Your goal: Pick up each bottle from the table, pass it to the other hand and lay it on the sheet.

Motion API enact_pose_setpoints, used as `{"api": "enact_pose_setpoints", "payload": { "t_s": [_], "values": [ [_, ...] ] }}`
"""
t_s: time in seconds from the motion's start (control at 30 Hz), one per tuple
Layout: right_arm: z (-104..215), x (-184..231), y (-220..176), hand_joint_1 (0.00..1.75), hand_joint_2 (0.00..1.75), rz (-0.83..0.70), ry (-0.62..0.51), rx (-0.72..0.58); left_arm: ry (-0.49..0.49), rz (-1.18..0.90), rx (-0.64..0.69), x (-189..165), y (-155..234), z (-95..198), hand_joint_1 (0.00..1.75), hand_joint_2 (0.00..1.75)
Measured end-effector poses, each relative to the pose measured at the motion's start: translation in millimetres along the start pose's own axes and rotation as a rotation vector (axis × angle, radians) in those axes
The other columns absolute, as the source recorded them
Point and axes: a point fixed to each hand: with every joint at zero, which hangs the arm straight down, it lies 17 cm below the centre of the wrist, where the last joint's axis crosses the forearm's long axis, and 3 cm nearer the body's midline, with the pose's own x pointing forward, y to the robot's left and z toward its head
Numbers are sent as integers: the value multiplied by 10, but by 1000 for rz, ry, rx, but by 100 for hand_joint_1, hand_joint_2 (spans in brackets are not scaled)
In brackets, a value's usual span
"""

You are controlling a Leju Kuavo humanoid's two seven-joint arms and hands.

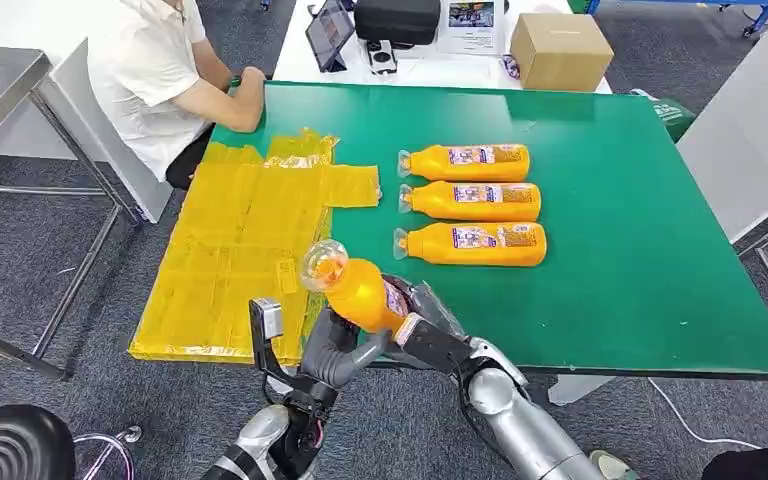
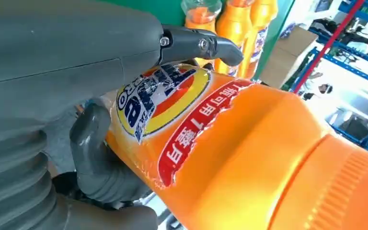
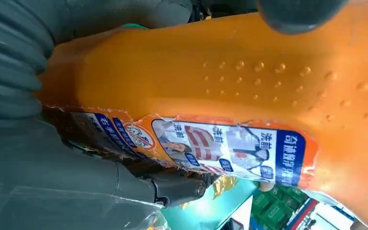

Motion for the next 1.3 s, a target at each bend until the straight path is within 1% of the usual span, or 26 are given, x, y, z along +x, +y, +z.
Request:
{"api": "enact_pose_setpoints", "payload": {
  "t_s": [0.03,0.07,0.33,0.37,0.4,0.43,0.47,0.5,0.53,0.57,0.7,0.8,0.83,0.87,0.9,0.93,1.07,1.3],
  "values": [
    [-1,0,-1,175,175,0,0,0,0,0,0,1,0,-1,10,175],
    [-1,-1,0,175,175,0,0,0,0,0,1,1,3,-1,175,175],
    [-5,10,31,175,175,3,-4,11,-18,-9,3,42,28,-6,175,175],
    [-7,14,34,175,175,1,-6,13,-23,-14,2,50,33,-6,89,175],
    [-8,22,43,175,175,-3,-9,16,-27,-18,2,59,35,-6,54,175],
    [-8,27,53,175,175,-6,-11,19,-33,-24,2,68,40,-8,120,175],
    [-8,31,63,175,175,-6,-12,23,-36,-29,3,74,44,-8,145,175],
    [-7,35,77,175,175,-5,-13,27,-40,-34,3,80,47,-8,82,175],
    [-8,39,84,175,175,-1,-15,30,-42,-35,6,85,54,-8,154,175],
    [-8,40,92,175,175,4,-16,32,-43,-33,11,86,67,-7,175,175],
    [-5,67,137,175,175,13,-23,42,-50,-7,19,116,88,15,175,175],
    [6,81,149,175,175,-7,-25,35,-49,1,5,134,55,17,175,175],
    [11,86,158,155,175,-12,-25,34,-48,2,3,135,51,19,175,175],
    [15,92,164,30,175,-18,-26,32,-48,3,0,132,44,27,175,175],
    [21,100,170,5,175,-21,-28,31,-47,7,-3,128,39,38,175,175],
    [33,99,183,0,175,-24,-27,31,-48,10,-6,132,31,43,175,175],
    [52,129,179,0,175,-5,-34,6,-70,17,-23,218,-12,36,175,175],
    [53,146,176,0,175,4,-37,-3,-76,20,-28,244,-27,34,175,175]
  ]
}}
